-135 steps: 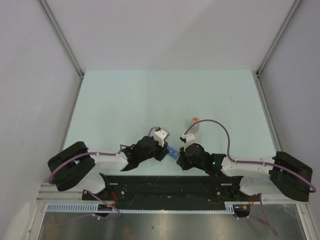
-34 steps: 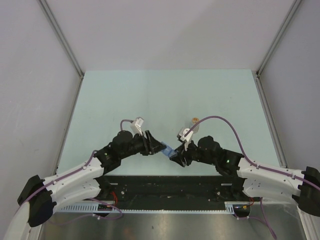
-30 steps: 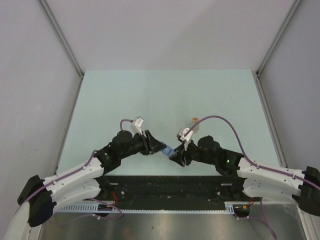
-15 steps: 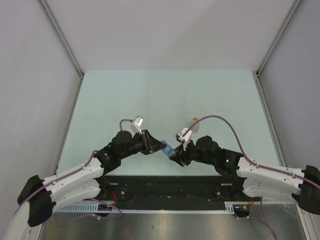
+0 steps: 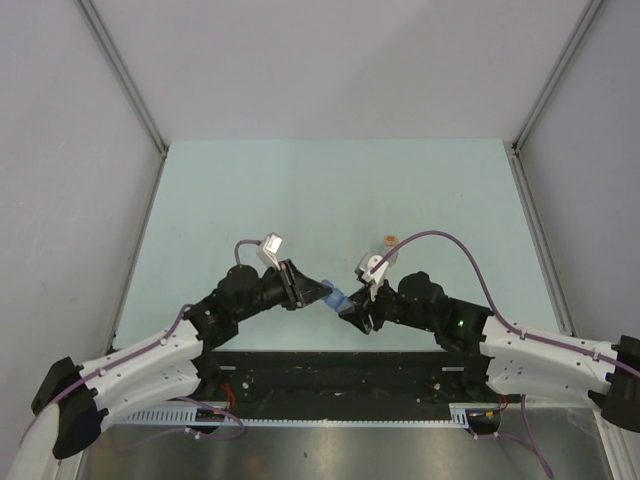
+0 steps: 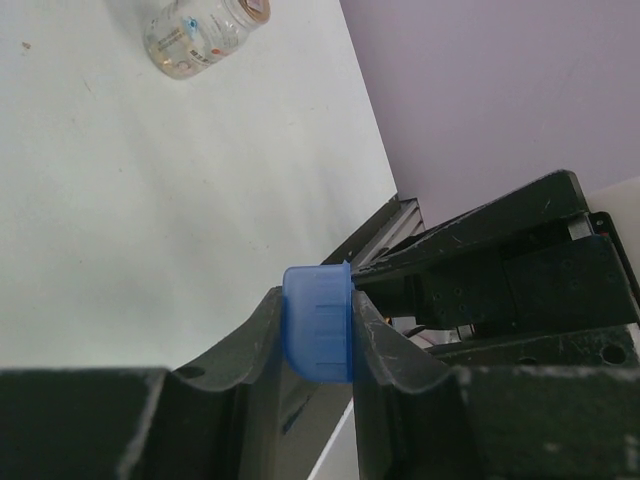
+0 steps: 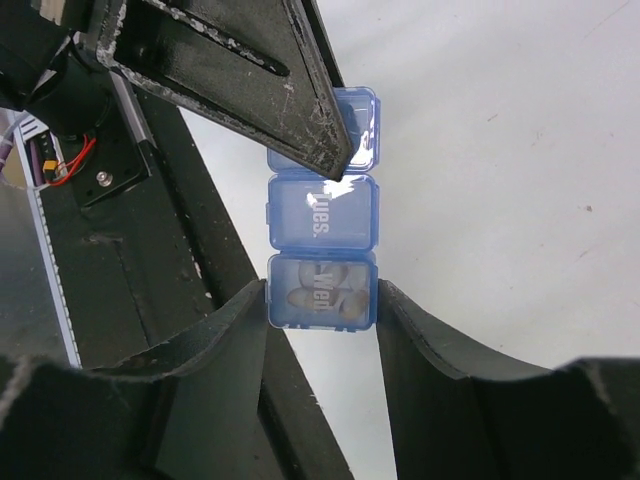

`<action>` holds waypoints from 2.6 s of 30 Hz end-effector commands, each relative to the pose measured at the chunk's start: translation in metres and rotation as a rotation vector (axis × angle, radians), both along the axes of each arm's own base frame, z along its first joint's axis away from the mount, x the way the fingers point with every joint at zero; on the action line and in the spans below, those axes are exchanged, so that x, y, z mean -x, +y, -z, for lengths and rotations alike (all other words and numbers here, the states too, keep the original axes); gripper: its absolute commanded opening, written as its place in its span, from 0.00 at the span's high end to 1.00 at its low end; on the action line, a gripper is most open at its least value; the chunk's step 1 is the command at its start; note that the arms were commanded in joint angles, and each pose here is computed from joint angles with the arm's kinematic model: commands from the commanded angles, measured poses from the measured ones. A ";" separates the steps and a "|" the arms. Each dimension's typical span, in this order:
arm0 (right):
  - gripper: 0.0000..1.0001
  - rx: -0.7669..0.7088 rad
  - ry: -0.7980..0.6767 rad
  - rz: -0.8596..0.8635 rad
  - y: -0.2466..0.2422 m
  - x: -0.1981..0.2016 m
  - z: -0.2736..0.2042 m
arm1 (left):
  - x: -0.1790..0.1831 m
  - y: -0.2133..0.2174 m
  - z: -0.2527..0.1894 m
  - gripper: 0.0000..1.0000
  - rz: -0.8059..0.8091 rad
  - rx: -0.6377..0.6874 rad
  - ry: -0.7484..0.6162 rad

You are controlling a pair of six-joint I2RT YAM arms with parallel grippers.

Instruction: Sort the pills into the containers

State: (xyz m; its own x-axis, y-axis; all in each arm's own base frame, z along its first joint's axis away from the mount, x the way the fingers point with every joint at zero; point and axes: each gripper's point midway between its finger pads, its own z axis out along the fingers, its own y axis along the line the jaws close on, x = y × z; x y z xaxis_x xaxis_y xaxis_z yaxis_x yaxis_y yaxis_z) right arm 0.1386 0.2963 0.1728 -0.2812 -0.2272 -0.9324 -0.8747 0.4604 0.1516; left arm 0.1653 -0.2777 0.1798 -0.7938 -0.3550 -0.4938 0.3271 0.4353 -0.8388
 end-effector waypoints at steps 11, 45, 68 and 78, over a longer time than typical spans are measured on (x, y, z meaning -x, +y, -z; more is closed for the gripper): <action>0.34 -0.192 -0.059 -0.036 0.008 0.004 -0.067 | 0.009 -0.001 0.001 0.99 0.031 0.006 0.005; 0.28 -0.784 0.580 0.257 -0.012 -0.006 -0.100 | -0.005 0.011 -0.104 1.00 -0.113 0.333 -0.079; 0.43 -0.891 0.618 0.193 -0.009 -0.008 -0.103 | -0.011 0.004 -0.111 1.00 -0.110 0.349 -0.075; 0.47 -0.875 0.610 0.189 -0.006 -0.009 -0.100 | -0.010 0.002 -0.116 0.99 -0.103 0.367 -0.071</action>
